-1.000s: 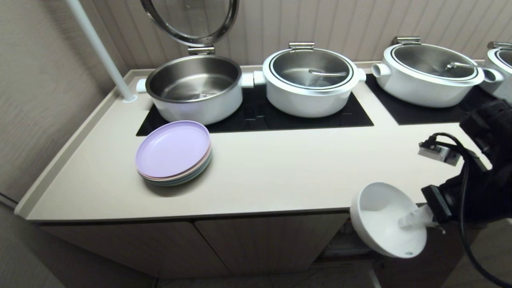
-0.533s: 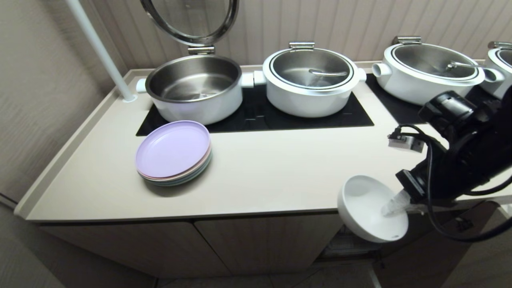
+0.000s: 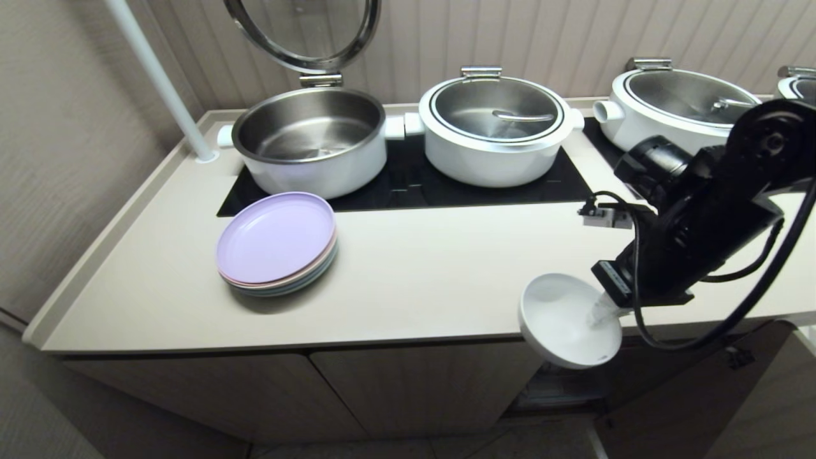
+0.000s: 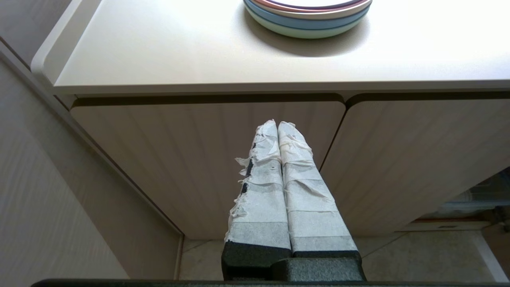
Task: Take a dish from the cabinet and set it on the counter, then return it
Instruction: Place it on the table
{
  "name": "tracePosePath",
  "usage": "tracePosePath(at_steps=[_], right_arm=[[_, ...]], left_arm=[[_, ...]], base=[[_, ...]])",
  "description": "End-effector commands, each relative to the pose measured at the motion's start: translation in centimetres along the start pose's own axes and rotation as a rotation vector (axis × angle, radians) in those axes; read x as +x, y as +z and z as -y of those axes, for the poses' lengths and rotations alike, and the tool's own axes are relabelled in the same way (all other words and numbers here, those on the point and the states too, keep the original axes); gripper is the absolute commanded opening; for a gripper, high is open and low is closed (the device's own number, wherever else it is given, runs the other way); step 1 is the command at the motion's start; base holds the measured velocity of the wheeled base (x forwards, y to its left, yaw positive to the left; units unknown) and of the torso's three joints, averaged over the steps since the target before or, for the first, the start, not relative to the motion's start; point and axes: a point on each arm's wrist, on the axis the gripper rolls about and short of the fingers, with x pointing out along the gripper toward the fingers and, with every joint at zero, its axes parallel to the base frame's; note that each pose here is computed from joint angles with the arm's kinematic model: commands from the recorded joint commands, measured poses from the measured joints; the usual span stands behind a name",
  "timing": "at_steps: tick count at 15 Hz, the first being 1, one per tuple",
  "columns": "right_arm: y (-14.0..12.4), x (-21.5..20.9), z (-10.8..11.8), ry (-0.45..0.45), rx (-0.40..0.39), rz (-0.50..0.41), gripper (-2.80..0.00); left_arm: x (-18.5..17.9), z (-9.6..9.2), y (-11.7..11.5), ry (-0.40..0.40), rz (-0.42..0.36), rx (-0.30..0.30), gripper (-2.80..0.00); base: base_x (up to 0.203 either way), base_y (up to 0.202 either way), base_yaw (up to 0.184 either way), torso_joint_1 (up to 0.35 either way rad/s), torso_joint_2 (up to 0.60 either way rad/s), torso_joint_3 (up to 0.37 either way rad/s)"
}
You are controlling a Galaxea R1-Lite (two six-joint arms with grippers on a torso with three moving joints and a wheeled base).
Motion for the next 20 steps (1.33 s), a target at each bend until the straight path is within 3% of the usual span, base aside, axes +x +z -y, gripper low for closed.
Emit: tracePosePath(at_steps=[1, 5, 11, 20], right_arm=[[0.7, 0.7, -0.1, -0.015, 0.006, 0.002, -2.80], [2.8, 0.6, -0.6, -0.024, 0.113, 0.064, -2.80], [3.5, 1.9, -0.4, -0.031, 0.149, 0.049, -2.80], [4.7, 2.2, -0.6, -0.037, 0.366, 0.086, -2.80]], left_arm=[[0.0, 0.0, 0.0, 0.001, 0.001, 0.000, -2.80], [0.0, 0.0, 0.0, 0.001, 0.000, 0.000, -2.80], [0.0, 0.0, 0.0, 0.001, 0.000, 0.000, -2.80], [0.0, 0.0, 0.0, 0.001, 0.002, 0.000, -2.80]], base=[[0.000, 0.000, 0.000, 0.000, 0.00, 0.000], [0.000, 0.000, 0.000, 0.000, 0.00, 0.000], [0.000, 0.000, 0.000, 0.000, 0.00, 0.000], [0.000, 0.000, 0.000, 0.000, 0.00, 0.000]])
